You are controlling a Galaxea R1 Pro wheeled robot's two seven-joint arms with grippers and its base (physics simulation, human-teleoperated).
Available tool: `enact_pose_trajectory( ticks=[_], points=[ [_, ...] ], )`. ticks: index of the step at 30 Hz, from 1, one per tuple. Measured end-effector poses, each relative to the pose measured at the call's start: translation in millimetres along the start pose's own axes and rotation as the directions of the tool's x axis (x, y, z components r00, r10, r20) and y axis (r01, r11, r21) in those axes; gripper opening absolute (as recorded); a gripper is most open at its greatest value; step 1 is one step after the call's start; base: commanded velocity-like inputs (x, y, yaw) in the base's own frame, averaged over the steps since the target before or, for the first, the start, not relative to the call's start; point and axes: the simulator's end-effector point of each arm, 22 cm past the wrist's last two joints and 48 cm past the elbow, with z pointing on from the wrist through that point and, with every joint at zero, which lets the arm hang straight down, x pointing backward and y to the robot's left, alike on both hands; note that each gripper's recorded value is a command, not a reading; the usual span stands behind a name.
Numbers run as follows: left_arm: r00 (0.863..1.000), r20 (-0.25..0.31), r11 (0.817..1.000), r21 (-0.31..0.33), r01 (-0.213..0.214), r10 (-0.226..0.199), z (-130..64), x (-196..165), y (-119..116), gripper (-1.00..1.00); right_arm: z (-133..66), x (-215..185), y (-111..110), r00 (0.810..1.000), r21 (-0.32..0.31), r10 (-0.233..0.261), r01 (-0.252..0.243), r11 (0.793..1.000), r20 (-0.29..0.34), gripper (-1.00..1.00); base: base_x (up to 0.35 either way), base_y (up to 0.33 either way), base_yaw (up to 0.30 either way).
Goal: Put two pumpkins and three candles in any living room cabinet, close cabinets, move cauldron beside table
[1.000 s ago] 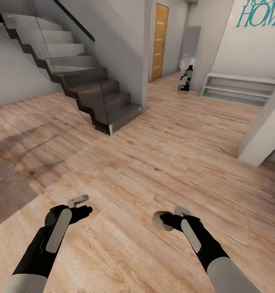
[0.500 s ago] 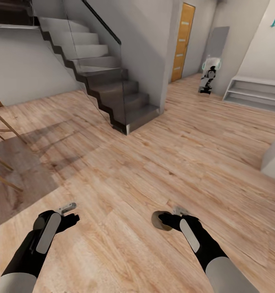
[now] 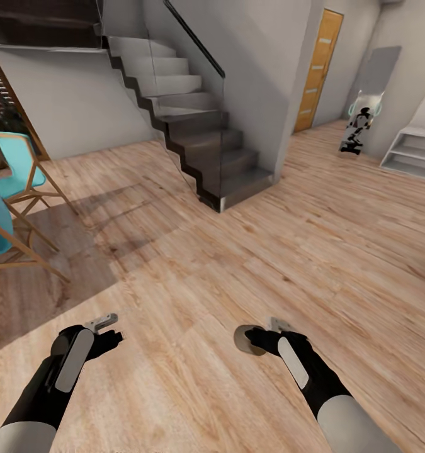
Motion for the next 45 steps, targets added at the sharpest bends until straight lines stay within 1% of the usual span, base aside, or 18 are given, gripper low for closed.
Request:
enact_pose_trajectory(
  ticks=[14,18,21,22,23,34,45],
  points=[
    [1.0,0.01,1.0,0.002,0.001,-0.001,-27.9,-14,-2,1.0,-25.4,-22,14,1.0,-0.009,-0.003,0.003,1.0,0.019,-1.0,0.0,0.0,0.273],
    [1.0,0.011,1.0,0.001,-0.001,0.001,-35.1,-18,-3,1.0,-31.8,-25,14,1.0,-0.007,-0.002,0.002,1.0,0.024,-1.0,0.0,0.0,0.173],
    [1.0,0.009,1.0,0.0,-0.002,0.002,-39.3,-20,-3,1.0,-36.0,-36,14,0.997,-0.005,0.005,-0.005,1.0,0.077,-1.0,0.0,0.0,0.042],
    [1.0,0.009,1.0,0.0,-0.002,0.002,-40.9,-20,-3,1.0,-38.7,-49,13,0.99,-0.003,0.009,-0.008,1.0,0.138,-1.0,0.0,0.0,0.005],
    [1.0,0.009,1.0,0.0,-0.003,0.003,-42.4,-21,-3,1.0,-41.4,-58,15,0.984,-0.007,0.015,-0.014,1.0,0.178,-1.0,0.0,0.0,0.004],
    [1.0,0.006,1.0,-0.001,-0.003,0.003,-59.0,-27,-4,1.0,-56.9,-69,22,0.981,-0.011,0.02,-0.018,1.0,0.192,-1.0,0.0,0.0,0.012],
    [1.0,0.018,1.0,0.009,0.0,0.0,-64.0,-33,-6,1.0,-57.6,-68,25,0.983,-0.009,0.013,-0.011,1.0,0.186,-1.0,0.0,0.0,0.254]
  ],
)
